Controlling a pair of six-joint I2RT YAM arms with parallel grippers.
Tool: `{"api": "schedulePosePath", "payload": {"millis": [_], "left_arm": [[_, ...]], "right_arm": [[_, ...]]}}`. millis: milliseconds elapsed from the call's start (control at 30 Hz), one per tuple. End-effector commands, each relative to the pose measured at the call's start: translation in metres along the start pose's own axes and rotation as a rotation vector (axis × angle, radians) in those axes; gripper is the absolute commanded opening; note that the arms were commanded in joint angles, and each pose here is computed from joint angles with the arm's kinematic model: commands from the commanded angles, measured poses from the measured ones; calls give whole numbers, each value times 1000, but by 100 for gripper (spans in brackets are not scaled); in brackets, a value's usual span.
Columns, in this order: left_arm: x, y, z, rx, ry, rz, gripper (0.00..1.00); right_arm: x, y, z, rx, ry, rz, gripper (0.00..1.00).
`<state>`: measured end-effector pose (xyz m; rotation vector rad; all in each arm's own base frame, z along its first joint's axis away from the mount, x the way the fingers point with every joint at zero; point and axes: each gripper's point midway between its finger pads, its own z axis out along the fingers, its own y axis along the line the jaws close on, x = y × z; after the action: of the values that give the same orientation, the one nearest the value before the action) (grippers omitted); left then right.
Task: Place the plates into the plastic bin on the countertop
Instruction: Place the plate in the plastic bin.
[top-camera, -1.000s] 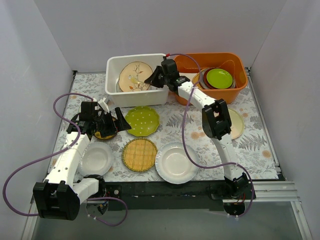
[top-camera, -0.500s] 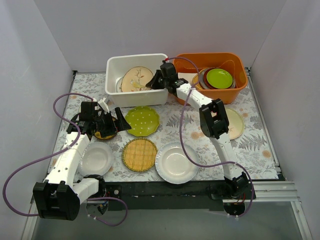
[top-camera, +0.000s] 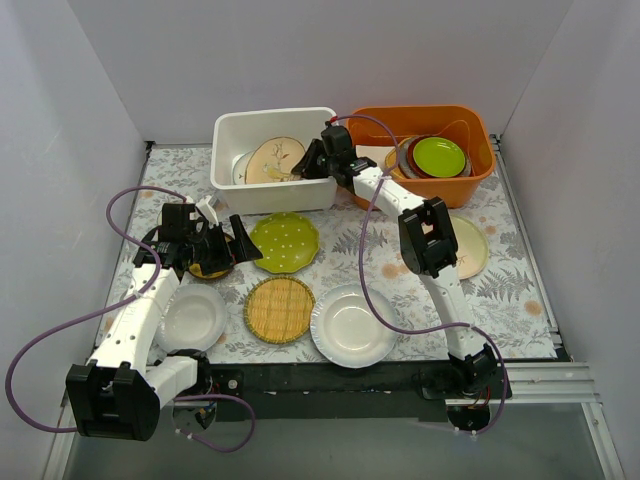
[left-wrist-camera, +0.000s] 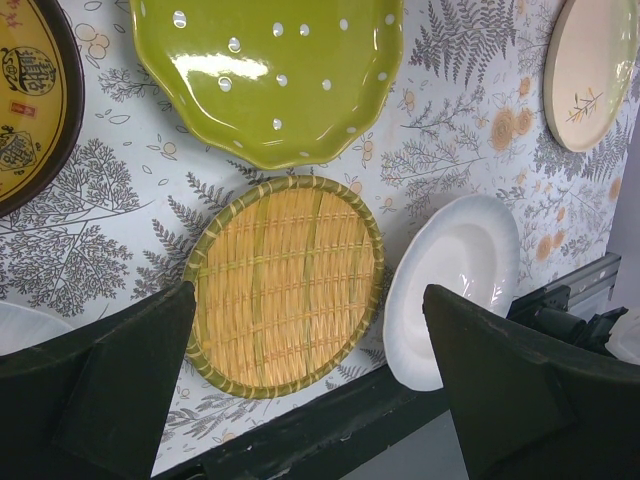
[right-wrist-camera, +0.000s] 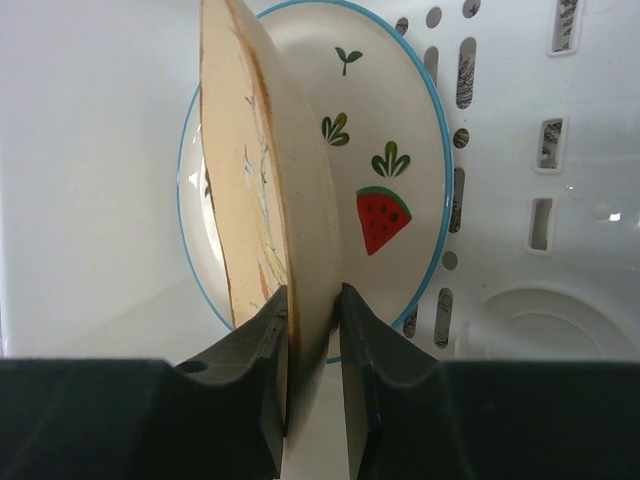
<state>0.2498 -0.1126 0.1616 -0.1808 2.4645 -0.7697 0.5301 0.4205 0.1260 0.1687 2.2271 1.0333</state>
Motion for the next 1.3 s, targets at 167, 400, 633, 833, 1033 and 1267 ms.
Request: {"api": "schedulePosePath", "payload": {"millis": [167,400,633,833,1033,1267], "left_arm": [[0,-1,-3,8,-5,10,98],[1,0,-2,5,-1,8,98],[1,0,-2,4,-1,7,98],[0,-1,-3,6,-3,9,98],[-1,-1,-4,8,-9,10,98],[-1,-1,-4,9,-11,13,98]], "right_arm": [[-32,56,-17,-176,-74,-2,50],[-38,46,-24,-110,-84,5,60],[-31,35,-32,-59,-59,34,72],[-30,31,-40,-36,-40,57,77],[-39,33,-53,-9,-43,64,82],[-44,35,-69,34,-54,36,85]]}}
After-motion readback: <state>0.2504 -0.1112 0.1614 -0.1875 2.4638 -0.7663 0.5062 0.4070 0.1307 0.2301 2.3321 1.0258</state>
